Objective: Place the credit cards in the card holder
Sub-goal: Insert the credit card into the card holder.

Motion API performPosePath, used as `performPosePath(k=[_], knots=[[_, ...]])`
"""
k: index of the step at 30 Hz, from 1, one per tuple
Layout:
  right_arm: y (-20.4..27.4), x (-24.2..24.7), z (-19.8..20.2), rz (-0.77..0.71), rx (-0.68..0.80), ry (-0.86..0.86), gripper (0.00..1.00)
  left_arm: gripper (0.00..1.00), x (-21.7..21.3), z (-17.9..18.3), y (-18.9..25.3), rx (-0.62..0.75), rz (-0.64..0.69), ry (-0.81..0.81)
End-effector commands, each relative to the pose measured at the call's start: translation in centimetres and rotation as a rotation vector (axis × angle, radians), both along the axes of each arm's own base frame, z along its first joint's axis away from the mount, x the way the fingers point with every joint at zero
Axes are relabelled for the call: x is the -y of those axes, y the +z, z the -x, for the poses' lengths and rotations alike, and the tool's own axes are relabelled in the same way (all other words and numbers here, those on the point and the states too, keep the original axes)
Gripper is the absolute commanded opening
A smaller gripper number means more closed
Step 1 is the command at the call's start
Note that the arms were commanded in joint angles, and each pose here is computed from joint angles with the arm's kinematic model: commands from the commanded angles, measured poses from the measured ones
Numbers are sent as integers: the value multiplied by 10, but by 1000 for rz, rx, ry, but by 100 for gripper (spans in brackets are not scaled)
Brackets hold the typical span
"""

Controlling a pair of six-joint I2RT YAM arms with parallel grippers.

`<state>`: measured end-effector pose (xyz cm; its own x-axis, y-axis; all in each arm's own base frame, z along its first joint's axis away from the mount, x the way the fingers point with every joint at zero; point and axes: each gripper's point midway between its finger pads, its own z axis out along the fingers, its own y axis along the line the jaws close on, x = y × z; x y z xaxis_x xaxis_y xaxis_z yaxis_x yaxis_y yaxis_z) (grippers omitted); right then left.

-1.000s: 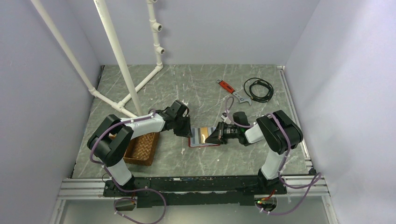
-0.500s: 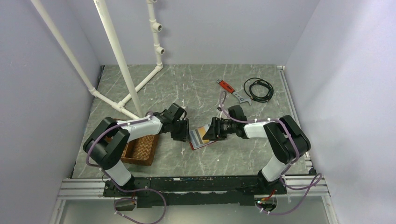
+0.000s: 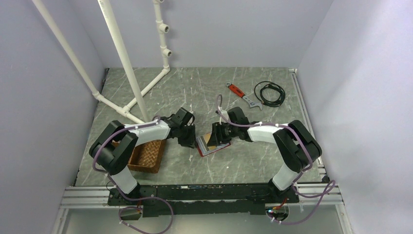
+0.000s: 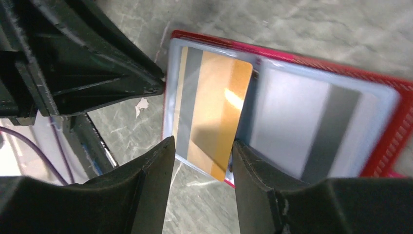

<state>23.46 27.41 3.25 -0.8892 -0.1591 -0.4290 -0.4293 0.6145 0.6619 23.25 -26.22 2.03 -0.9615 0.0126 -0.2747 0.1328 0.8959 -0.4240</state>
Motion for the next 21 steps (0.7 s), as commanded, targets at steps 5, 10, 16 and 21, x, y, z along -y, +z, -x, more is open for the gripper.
performPosePath(k=[5,10,16,21], knots=[[5,-36,11,6,104,128,48,25,10,-23,-2,55,-23,-36],[7,-28,5,60,46,37,54,27,5,-19,5,56,-37,-37],[31,17,4,185,31,-101,67,50,-20,-11,34,91,-126,-64],[42,41,-5,57,-4,-159,67,54,5,-7,74,114,33,-108]])
